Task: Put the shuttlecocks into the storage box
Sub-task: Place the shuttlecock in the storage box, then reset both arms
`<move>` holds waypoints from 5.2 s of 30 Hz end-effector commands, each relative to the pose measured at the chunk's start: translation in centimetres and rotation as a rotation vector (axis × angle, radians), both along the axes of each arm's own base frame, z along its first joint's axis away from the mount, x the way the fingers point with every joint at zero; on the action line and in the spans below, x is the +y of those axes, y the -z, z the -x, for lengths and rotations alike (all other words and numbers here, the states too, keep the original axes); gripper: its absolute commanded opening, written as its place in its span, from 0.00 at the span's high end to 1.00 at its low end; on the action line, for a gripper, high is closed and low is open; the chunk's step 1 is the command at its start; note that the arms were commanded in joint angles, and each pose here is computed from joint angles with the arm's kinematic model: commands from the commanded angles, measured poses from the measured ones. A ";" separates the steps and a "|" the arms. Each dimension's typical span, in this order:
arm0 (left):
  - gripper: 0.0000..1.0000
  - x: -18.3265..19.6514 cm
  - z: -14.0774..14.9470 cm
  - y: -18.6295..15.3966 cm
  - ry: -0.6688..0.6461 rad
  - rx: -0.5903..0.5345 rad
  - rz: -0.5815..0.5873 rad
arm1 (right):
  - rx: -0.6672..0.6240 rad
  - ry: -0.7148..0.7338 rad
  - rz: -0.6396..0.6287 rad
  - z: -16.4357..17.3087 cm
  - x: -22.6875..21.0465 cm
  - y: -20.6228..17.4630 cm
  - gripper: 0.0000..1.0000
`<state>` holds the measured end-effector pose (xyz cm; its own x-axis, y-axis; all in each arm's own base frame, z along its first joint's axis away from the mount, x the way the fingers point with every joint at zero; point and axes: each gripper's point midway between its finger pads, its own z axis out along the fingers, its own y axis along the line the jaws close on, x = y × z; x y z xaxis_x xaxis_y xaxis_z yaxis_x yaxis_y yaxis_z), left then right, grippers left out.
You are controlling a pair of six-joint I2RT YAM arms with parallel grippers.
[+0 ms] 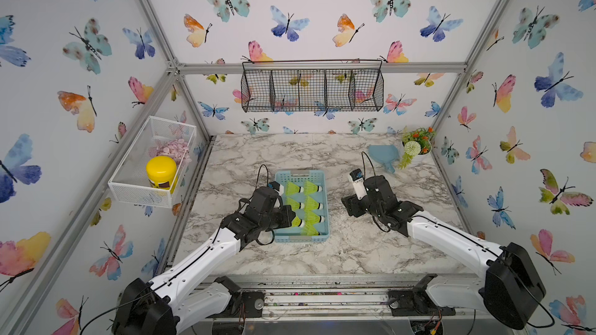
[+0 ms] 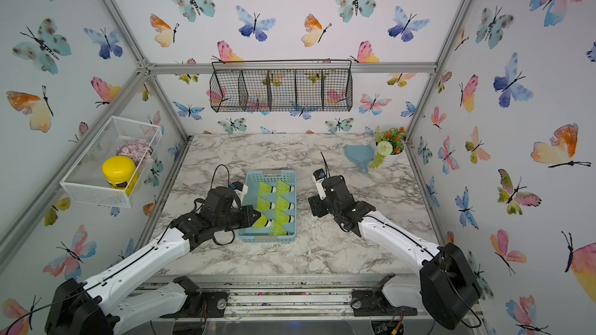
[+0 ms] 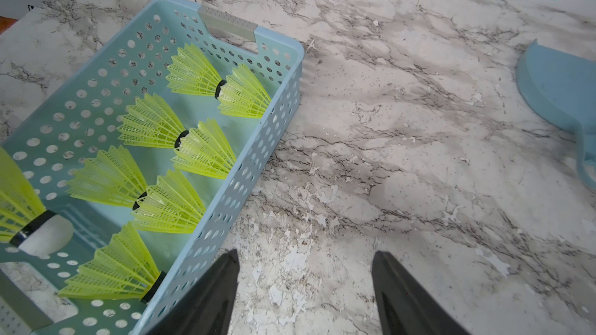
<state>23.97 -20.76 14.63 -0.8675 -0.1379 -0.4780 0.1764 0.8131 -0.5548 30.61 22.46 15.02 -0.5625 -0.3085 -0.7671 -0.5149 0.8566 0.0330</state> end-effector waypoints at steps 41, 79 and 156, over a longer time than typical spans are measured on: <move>0.69 0.7 1.0 5.6 -0.031 0.130 -0.078 | 0.036 0.007 0.017 0.1 -0.2 2.2 0.28; 0.49 2.7 -0.5 1.9 -0.015 -0.031 -0.245 | 0.028 0.037 0.012 0.3 -0.8 2.1 0.28; 0.01 21.5 -11.0 1.1 -0.548 -0.824 -0.479 | -0.554 0.625 -0.032 -6.6 -21.7 3.9 0.01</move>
